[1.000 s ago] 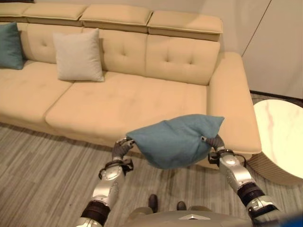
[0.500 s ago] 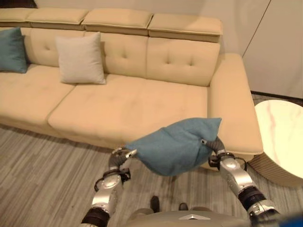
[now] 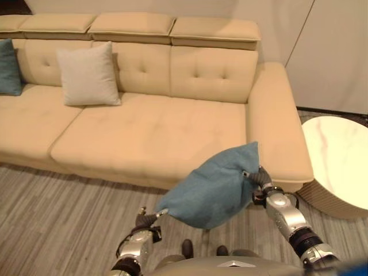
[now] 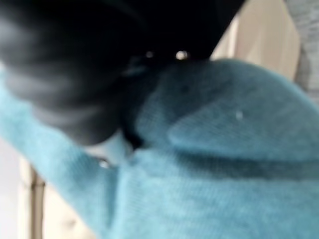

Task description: Pick up all the scattered cushions and arrange them neatly on the sofa.

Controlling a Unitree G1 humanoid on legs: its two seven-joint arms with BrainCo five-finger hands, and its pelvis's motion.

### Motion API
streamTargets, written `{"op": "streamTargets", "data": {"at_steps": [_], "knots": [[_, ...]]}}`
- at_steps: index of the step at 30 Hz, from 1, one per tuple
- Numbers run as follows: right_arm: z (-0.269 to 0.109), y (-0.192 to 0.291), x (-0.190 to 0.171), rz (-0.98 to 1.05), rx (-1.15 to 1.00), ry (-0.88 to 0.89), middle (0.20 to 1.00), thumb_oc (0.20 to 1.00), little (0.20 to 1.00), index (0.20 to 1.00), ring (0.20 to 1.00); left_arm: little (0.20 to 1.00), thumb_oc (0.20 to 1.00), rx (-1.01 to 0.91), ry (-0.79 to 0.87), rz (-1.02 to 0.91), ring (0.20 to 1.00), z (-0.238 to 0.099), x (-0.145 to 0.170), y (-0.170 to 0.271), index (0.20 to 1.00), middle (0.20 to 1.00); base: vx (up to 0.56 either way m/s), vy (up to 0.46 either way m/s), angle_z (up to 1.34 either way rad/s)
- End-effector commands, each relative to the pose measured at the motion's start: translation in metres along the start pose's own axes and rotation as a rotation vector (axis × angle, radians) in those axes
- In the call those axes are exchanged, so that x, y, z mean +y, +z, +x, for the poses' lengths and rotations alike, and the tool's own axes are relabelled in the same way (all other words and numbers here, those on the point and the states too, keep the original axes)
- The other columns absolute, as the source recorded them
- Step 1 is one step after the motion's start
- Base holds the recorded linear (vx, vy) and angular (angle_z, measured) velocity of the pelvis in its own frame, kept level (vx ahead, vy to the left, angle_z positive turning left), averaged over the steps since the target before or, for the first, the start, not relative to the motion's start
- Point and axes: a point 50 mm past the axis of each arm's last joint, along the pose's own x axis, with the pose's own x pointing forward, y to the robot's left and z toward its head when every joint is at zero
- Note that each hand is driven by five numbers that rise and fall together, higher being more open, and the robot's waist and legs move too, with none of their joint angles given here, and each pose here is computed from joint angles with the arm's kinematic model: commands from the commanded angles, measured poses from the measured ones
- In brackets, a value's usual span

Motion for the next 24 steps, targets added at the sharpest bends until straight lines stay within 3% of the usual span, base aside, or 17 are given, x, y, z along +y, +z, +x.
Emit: {"op": "streamTargets", "data": {"at_steps": [1,10,24], "knots": [[-0.002,0.067,-0.005,0.066,-0.314,-0.005,0.2,0.2,0.2,0.2,0.2,1.0,1.0,-0.032,0.037,0.035,1.0,0.008,-0.002,0.016,1.0,1.0,0.02,-0.008,-0.05],[-0.004,0.074,0.003,0.076,-0.347,0.022,0.2,0.2,0.2,0.2,0.2,1.0,1.0,-0.079,-0.04,-0.059,1.0,0.004,-0.023,0.034,1.0,1.0,0.01,-0.011,-0.1],[-0.007,0.102,0.036,0.136,-0.456,0.145,0.2,0.2,0.2,0.2,0.2,1.0,1.0,-0.376,-0.329,-0.358,1.0,-0.029,-0.079,0.124,1.0,1.0,0.02,-0.009,-0.06]]}}
